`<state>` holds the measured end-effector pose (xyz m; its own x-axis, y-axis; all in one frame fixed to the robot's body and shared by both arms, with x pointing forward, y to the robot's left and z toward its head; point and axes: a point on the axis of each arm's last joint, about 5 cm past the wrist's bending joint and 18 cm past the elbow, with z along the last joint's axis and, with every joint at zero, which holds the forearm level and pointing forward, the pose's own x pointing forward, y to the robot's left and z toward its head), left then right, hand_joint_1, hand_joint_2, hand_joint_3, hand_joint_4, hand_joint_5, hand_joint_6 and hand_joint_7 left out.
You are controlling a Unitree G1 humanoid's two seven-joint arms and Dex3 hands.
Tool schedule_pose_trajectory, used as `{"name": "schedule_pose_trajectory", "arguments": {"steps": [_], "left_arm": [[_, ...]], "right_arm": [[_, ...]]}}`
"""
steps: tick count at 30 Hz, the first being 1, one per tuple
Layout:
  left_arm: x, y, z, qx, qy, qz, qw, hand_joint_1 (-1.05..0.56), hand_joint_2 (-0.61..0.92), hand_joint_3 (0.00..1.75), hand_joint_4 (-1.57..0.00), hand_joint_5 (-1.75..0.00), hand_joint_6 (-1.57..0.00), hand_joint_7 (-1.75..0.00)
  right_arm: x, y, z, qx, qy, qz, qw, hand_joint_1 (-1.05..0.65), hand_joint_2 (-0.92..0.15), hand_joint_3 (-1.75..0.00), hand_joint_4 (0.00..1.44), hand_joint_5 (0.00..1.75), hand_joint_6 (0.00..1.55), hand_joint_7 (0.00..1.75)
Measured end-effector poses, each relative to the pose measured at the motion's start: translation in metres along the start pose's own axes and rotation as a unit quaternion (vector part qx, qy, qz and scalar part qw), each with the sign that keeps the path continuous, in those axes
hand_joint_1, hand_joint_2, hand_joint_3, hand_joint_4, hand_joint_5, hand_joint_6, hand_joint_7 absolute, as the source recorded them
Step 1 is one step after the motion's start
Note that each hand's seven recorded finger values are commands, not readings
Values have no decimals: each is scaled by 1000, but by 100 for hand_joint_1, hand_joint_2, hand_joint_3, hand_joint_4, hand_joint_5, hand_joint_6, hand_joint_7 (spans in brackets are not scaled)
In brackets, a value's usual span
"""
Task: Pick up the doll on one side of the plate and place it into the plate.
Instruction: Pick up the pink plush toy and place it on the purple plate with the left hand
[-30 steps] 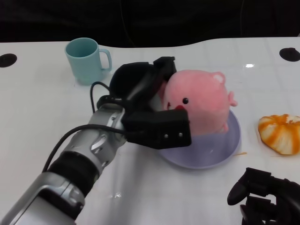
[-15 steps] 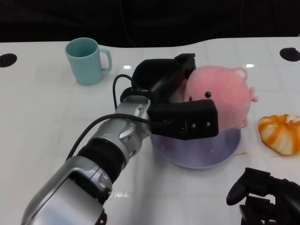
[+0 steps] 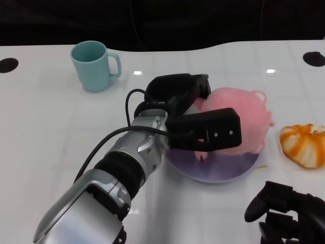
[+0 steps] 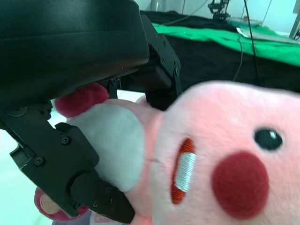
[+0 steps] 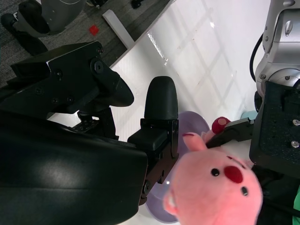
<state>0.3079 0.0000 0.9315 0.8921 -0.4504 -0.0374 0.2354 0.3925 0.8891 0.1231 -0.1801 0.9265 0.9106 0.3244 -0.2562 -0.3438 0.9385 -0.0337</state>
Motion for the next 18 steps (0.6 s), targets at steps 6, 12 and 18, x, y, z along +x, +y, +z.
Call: {"name": "schedule_pose_trajectory", "arguments": {"steps": [6, 12, 18], "left_arm": [[0, 1, -2, 11, -5, -34, 999, -59, 92, 23, -39, -52, -51, -1], [0, 5, -4, 23, -15, -48, 998, -85, 92, 40, -13, -25, -24, 0], [0, 11, -3, 29, -25, -44, 998, -95, 92, 50, 0, -23, -13, 0]], "right_arm": [[-1, 0, 1, 0, -1, -1, 1000, -7, -66, -112, 63, 175, 54, 148], [-1, 1, 2, 0, -2, -1, 1000, -6, -66, -112, 62, 175, 53, 149], [-1, 1, 2, 0, -3, 0, 1000, -3, -67, -112, 63, 175, 53, 149]]}}
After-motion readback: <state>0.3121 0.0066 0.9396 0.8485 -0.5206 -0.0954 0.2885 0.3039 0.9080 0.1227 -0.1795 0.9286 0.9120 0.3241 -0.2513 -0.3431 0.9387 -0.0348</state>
